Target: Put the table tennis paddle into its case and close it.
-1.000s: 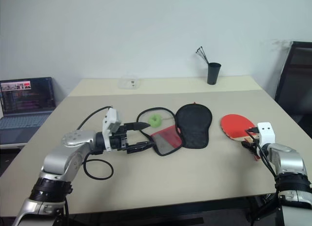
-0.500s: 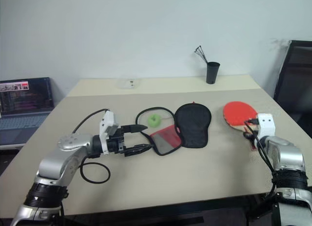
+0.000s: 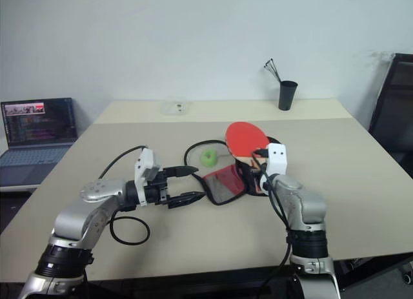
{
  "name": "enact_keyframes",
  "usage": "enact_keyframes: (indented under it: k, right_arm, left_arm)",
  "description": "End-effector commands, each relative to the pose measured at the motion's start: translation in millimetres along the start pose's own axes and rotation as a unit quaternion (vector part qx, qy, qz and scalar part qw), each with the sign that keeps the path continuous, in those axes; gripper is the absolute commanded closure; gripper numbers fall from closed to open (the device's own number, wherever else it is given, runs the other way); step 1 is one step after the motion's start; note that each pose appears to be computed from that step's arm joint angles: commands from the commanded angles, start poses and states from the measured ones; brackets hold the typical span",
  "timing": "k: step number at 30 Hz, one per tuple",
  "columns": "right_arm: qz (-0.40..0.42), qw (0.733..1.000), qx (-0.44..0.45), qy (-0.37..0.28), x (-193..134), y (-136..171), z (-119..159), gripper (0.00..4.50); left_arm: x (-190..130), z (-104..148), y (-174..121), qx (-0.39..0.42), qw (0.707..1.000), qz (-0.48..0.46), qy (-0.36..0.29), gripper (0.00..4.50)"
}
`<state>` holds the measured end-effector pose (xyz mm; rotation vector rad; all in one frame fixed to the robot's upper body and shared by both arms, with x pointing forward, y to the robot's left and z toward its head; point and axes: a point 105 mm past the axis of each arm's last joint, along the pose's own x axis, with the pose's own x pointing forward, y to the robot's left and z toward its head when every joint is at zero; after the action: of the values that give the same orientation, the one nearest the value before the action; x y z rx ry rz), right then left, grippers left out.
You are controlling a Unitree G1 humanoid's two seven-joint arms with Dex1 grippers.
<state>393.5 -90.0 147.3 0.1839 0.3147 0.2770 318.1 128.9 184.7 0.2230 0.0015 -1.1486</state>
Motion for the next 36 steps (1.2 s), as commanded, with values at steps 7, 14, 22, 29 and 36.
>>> enact_keyframes:
  k: [7, 14, 22, 29, 36]
  right_arm:
    - [-0.060, 0.997, -0.024, -0.045, 20, -20, 11, 3.36]
    - [-0.083, 0.995, -0.018, -0.048, 31, -28, 11, 3.36]
    - [-0.086, 0.996, 0.006, -0.027, 38, -28, 5, 3.36]
    - [-0.101, 0.994, 0.029, -0.036, 38, -29, 11, 2.07]
    - [-0.057, 0.996, 0.044, -0.059, 33, -7, 30, 0.40]
  left_arm:
    - [-4, 8, -3, 0.020, 1.000, 0.008, -0.014, 0.00]
    - [-5, 7, -4, 0.020, 1.000, 0.010, -0.014, 0.00]
    - [-6, 6, -4, 0.021, 1.000, 0.010, -0.012, 0.00]
    - [-8, 5, -4, 0.019, 1.000, 0.011, -0.010, 0.00]
    - [-12, 3, -2, 0.017, 1.000, 0.019, -0.005, 0.00]
